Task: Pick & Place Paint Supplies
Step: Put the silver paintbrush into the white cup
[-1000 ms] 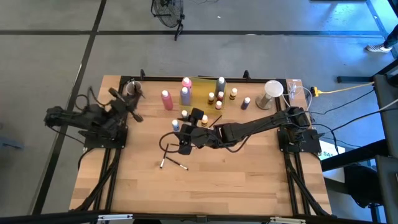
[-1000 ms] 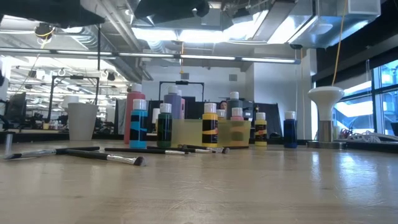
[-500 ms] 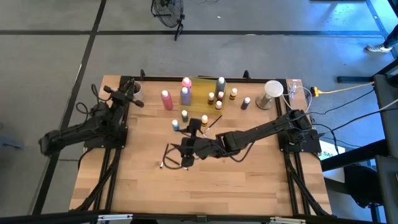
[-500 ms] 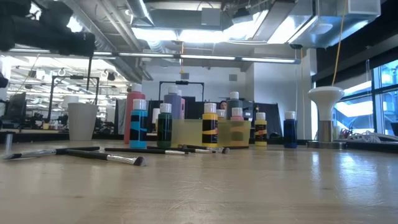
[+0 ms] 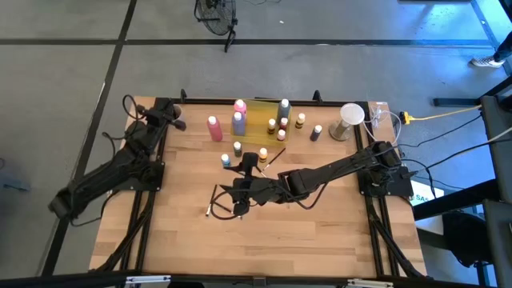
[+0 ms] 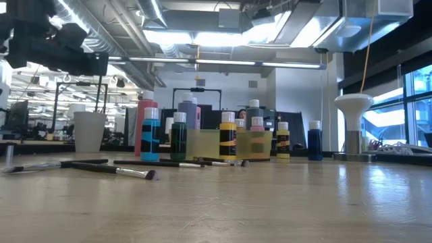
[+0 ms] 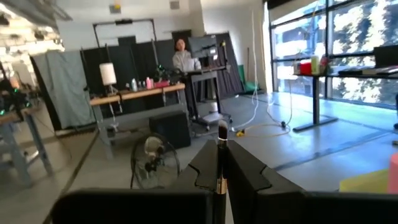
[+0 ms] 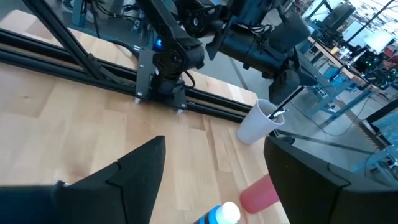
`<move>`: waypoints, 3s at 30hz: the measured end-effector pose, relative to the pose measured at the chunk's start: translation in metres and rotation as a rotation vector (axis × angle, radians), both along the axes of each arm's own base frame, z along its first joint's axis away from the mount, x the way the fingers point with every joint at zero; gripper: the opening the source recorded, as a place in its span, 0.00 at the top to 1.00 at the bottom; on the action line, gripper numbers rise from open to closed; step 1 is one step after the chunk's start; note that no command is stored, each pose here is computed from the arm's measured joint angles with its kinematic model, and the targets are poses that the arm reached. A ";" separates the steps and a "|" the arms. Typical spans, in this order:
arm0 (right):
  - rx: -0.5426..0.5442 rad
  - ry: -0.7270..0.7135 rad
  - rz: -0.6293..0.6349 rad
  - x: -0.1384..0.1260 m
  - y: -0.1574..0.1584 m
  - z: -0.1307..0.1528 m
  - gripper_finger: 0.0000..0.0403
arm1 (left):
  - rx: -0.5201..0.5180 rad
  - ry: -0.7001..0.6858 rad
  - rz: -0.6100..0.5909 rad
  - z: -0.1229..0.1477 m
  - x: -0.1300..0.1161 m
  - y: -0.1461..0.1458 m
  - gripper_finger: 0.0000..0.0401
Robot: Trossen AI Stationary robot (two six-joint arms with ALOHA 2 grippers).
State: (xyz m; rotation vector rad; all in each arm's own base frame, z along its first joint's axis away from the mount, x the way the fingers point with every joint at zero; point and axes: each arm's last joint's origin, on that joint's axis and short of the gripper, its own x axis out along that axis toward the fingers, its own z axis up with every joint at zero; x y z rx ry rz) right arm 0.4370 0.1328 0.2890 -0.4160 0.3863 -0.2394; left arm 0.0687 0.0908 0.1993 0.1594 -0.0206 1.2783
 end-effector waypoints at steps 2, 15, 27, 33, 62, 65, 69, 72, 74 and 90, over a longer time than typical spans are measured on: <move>0.009 -0.003 -0.002 0.000 0.000 0.000 0.31 | -0.019 -0.014 0.003 -0.002 -0.001 0.003 0.98; 0.028 -0.001 0.012 -0.003 0.010 -0.001 0.31 | -0.064 -0.057 -0.014 -0.010 -0.008 0.015 0.98; 0.054 0.015 0.008 -0.006 0.013 -0.003 0.31 | -0.031 -0.077 -0.025 -0.021 -0.011 0.016 0.98; 0.068 0.015 0.005 -0.006 0.015 -0.004 0.31 | -0.045 -0.071 -0.024 -0.023 -0.011 0.016 0.98; 0.091 0.029 -0.008 -0.007 0.014 -0.006 0.31 | -0.093 -0.017 -0.043 -0.029 -0.009 0.018 0.96; 0.094 0.033 -0.010 -0.008 0.014 -0.006 0.31 | -0.097 -0.008 -0.052 -0.030 -0.008 0.018 0.94; 0.091 0.042 -0.011 -0.008 0.014 -0.007 0.31 | -0.096 -0.008 -0.050 -0.030 -0.008 0.018 0.93; 0.090 0.043 -0.012 -0.008 0.014 -0.007 0.31 | -0.099 -0.013 -0.050 -0.030 -0.008 0.018 0.93; 0.094 0.043 -0.014 -0.008 0.014 -0.007 0.31 | -0.099 -0.015 -0.049 -0.030 -0.008 0.018 0.93; 0.104 0.047 -0.023 -0.008 0.013 -0.008 0.31 | -0.100 0.008 -0.078 -0.031 -0.008 0.018 0.80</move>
